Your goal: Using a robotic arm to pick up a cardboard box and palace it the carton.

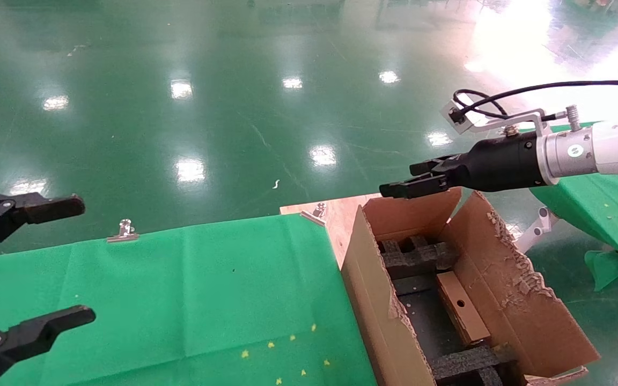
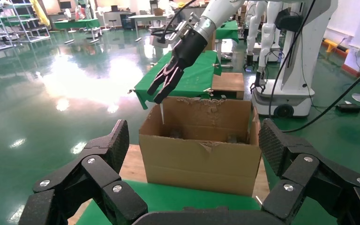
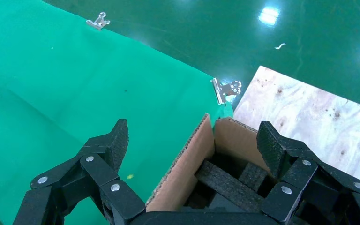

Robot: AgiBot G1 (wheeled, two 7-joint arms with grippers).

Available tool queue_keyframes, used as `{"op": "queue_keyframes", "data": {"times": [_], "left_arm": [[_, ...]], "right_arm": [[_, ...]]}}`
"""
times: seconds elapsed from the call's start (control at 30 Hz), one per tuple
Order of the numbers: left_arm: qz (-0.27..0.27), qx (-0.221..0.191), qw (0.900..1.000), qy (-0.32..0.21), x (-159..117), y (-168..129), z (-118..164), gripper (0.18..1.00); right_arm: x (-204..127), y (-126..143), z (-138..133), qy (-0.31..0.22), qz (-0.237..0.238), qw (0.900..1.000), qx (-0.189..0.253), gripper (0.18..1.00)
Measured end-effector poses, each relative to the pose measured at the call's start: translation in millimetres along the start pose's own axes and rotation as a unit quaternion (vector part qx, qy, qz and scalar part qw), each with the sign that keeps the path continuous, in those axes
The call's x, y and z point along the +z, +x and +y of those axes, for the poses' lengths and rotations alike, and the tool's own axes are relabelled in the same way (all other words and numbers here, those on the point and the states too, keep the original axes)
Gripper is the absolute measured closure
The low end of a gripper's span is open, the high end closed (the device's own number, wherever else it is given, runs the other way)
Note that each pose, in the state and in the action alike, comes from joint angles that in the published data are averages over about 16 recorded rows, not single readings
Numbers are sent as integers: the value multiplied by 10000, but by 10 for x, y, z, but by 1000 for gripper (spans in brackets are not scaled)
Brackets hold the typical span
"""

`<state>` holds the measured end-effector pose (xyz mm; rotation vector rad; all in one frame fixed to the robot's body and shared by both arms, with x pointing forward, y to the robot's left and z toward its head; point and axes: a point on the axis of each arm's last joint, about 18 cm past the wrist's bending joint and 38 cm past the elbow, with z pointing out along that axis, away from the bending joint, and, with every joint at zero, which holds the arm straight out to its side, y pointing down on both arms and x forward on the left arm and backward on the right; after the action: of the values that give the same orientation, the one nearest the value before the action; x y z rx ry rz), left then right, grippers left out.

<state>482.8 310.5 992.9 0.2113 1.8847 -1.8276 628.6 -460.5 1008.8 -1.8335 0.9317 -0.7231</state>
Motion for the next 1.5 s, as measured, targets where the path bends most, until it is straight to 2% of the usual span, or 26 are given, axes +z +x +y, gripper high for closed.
{"op": "queue_keyframes", "data": {"times": [0.43, 0.77, 1.13, 1.5], "left_arm": [[-1, 0, 10000, 0, 0, 0, 0, 183], [-1, -1, 10000, 0, 0, 0, 0, 183], [-1, -1, 10000, 0, 0, 0, 0, 183], [-1, -1, 10000, 0, 0, 0, 0, 183]], "right_arm": [[93, -84, 12, 104, -219, 9997, -86, 178], [316, -380, 19, 499, -891, 9941, -377, 178], [420, -790, 14, 1093, -1662, 9769, -780, 178], [333, -1189, 11, 1699, -2270, 9511, -1223, 178]]}}
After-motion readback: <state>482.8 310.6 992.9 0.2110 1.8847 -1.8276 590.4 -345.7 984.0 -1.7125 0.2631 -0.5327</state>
